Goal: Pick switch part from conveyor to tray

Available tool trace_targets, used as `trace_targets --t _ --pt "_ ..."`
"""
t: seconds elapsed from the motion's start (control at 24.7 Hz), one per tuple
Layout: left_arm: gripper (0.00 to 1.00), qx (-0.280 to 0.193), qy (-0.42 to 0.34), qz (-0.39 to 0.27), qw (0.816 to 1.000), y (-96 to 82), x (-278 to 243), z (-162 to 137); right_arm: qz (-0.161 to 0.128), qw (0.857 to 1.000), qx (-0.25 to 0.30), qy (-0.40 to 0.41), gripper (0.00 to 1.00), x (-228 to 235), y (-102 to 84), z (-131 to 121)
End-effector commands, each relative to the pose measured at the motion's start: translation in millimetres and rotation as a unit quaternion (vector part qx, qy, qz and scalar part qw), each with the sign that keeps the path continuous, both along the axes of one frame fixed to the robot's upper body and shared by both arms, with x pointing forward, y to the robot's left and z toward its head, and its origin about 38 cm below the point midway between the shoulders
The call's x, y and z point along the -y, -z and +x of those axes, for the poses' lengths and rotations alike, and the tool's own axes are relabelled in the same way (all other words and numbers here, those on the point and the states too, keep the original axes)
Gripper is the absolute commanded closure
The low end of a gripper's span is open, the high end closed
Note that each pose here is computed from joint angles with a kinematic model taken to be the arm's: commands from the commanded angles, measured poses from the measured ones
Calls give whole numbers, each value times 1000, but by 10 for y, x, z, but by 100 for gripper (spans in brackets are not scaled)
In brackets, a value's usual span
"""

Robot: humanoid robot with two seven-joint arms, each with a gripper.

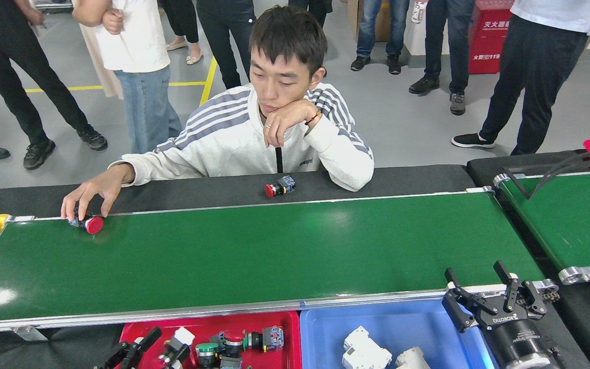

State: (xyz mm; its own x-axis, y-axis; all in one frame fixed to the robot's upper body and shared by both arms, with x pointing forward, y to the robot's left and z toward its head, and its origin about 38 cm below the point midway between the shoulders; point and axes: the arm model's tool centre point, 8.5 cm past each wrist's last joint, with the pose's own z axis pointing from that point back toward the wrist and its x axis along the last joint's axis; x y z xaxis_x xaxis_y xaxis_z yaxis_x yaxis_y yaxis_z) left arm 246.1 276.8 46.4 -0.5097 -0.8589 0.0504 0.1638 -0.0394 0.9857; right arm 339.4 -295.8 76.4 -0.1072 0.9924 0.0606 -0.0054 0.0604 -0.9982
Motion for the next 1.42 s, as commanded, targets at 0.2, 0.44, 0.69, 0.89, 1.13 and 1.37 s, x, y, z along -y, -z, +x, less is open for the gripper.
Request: trace_targets --t 0.2,0.44,0.69,0.89,1.13,1.37 --pt "0 28 -288 6 957 -125 -977 -69 -3 1000 12 2 1 40 -73 13" --pt "0 29 -337 17 941 -103 -1272 -203 -2 1000 17 3 1 34 -107 37" --pt "0 32 -328 30 943 -151 -1326 -189 -4 1000 19 0 1 38 -116 41" --pt "0 34 -319 67 945 -184 -1372 -148 -14 1000 17 -3 1 97 -127 42" --pt "0 44 -288 69 954 -192 -1335 -140 -14 1000 24 -3 1 99 -179 106" --pt "0 39 -290 68 954 -140 -1354 -148 -16 999 25 -17 1 75 -187 112"
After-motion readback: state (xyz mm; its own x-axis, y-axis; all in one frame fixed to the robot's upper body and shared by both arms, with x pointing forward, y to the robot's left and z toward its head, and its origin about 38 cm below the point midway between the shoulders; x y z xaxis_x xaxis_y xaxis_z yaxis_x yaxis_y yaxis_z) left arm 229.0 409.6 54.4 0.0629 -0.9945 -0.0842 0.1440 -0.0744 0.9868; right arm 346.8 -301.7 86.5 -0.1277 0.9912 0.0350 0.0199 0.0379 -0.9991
